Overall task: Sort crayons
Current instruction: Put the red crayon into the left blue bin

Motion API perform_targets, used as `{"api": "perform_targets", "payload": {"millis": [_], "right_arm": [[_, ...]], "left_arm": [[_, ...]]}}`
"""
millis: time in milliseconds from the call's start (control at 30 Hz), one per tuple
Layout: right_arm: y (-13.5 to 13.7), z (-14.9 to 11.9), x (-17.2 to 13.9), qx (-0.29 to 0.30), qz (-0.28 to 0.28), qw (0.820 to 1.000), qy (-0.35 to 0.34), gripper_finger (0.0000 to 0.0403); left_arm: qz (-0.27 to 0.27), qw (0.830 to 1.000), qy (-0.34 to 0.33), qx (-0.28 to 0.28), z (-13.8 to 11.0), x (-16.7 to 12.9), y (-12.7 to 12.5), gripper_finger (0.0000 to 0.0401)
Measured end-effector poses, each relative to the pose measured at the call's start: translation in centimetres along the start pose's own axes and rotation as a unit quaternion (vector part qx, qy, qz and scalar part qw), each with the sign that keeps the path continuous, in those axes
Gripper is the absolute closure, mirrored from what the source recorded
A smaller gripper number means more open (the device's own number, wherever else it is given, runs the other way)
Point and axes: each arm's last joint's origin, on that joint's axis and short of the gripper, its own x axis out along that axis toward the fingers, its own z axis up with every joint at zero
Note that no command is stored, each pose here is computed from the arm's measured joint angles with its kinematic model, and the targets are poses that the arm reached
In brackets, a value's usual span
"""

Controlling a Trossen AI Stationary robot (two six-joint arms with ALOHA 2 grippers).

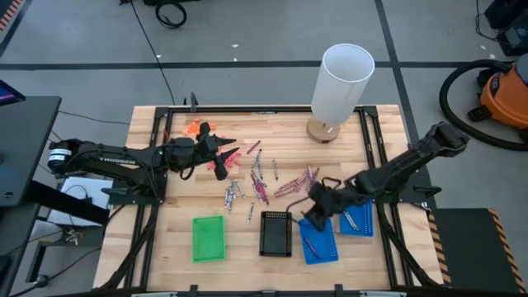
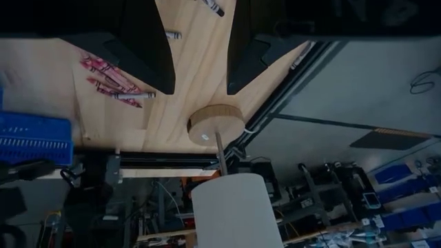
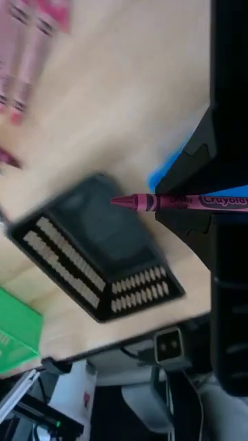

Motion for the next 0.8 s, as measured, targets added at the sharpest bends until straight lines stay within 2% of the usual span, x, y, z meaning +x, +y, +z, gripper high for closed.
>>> {"api": "perform_targets", "payload": {"millis": [267,433,633,800], "right_arm": [[1.6,-4.2,3.3,0.058,-0.035,0.996,0.058,0.0367],[2.9,-4.9,5.2,0.057,-0.060,0.994,0.075,0.0367],[2.9,-5.4,6.3,0.048,-0.132,0.985,0.096,0.0366],[2.9,-5.4,6.4,0.046,-0.138,0.984,0.100,0.0351]], "left_arm": [[0.000,1.000,0.004,-0.014,-0.1,0.0,0.0,0.0257],[0.000,1.000,0.004,-0.014,-0.1,0.0,0.0,0.0257],[-0.012,1.000,0.005,-0.016,-0.1,0.0,-0.1,0.0257],[-0.026,0.999,0.006,-0.017,-0.1,0.0,-0.2,0.0257]]}}
